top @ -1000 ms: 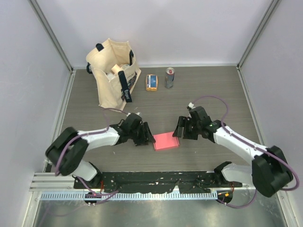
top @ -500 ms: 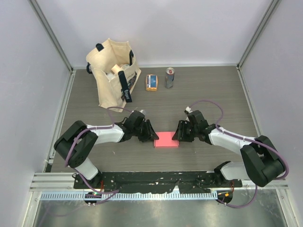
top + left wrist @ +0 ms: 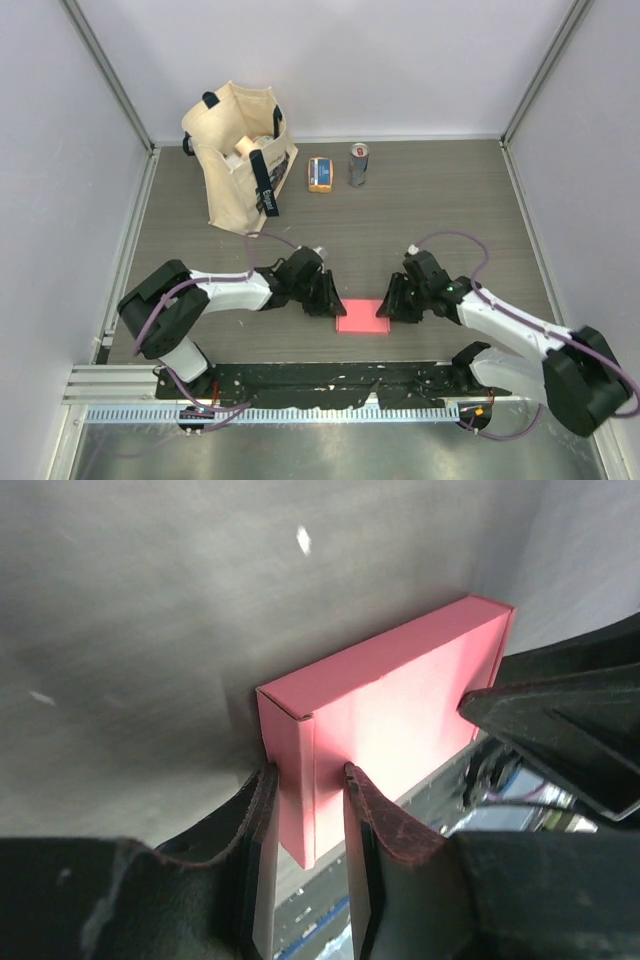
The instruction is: Fold the paper box
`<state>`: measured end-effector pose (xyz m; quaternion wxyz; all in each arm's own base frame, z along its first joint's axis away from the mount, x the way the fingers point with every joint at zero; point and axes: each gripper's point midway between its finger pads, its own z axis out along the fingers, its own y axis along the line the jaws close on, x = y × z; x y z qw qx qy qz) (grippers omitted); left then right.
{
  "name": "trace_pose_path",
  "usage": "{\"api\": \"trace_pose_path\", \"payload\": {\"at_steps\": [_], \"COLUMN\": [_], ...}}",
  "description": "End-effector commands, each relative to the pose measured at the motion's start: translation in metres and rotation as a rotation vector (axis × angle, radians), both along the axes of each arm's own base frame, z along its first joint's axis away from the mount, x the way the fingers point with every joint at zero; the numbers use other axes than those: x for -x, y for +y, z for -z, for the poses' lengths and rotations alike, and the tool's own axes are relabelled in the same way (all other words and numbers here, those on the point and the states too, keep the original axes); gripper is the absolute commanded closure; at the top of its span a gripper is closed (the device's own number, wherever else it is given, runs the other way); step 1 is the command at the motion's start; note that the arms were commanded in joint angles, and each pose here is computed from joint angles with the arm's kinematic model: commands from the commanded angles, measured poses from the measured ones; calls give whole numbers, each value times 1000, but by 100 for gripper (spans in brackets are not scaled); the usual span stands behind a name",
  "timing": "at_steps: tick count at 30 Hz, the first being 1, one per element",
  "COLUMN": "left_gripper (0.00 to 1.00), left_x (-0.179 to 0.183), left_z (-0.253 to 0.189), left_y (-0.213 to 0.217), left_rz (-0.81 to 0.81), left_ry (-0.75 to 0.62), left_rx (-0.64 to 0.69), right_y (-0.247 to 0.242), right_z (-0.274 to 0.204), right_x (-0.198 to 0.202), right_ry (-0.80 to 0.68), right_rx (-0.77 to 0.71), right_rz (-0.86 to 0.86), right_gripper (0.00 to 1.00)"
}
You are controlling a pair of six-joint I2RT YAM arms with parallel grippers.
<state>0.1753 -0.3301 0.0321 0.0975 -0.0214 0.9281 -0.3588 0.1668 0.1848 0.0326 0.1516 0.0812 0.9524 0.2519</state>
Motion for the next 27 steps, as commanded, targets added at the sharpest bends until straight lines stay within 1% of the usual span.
{"api": "trace_pose_path", "payload": {"at_steps": [1, 2, 3, 4, 6, 7, 9, 12, 13, 14, 17, 21, 24, 27], "left_gripper": [72, 72, 73, 73, 73, 74, 75, 75, 75, 75, 75, 75, 75, 75], "left_x": [54, 54, 58, 68, 78, 85, 89, 86, 84, 83, 82, 84, 80, 78], "left_z": [-35, -35, -35, -35, -36, -36, -36, -41, -44, -48, -53, -59, -63, -65], "left_y": [-50, -58, -65, -73, -95, -100, -116, -127, -131, -136, -154, -180, -198, -211], "left_rz": [204, 217, 235, 270, 323, 346, 364, 358, 350, 351, 365, 381, 389, 396], "left_ry": [69, 73, 89, 99, 110, 141, 162, 158, 156, 145, 140, 159, 144, 138], "left_rx": [155, 168, 178, 188, 206, 218, 258, 283, 288, 304, 326, 378, 400, 412], "right_y": [0, -4, -12, -18, -18, -18, -24, -37, -47, -52, -79, -98, -117, -123], "right_z": [-24, -31, -31, -29, -28, -27, -27, -29, -30, -30, -32, -37, -35, -29], "right_x": [26, 26, 24, 30, 34, 37, 38, 35, 30, 31, 22, 20, 22, 26], "right_ry": [48, 21, 8, 35, 58, 78, 85, 72, 41, 51, 21, 43, 70, 92], "right_rx": [-70, -71, -41, -16, -23, -28, -3, 32, 59, 73, 184, 270, 345, 342], "right_rz": [70, 81, 107, 124, 137, 152, 179, 254, 305, 339, 424, 487, 544, 580], "right_gripper": [58, 58, 57, 57, 55, 55, 54, 53, 53, 52, 52, 51, 51, 52]}}
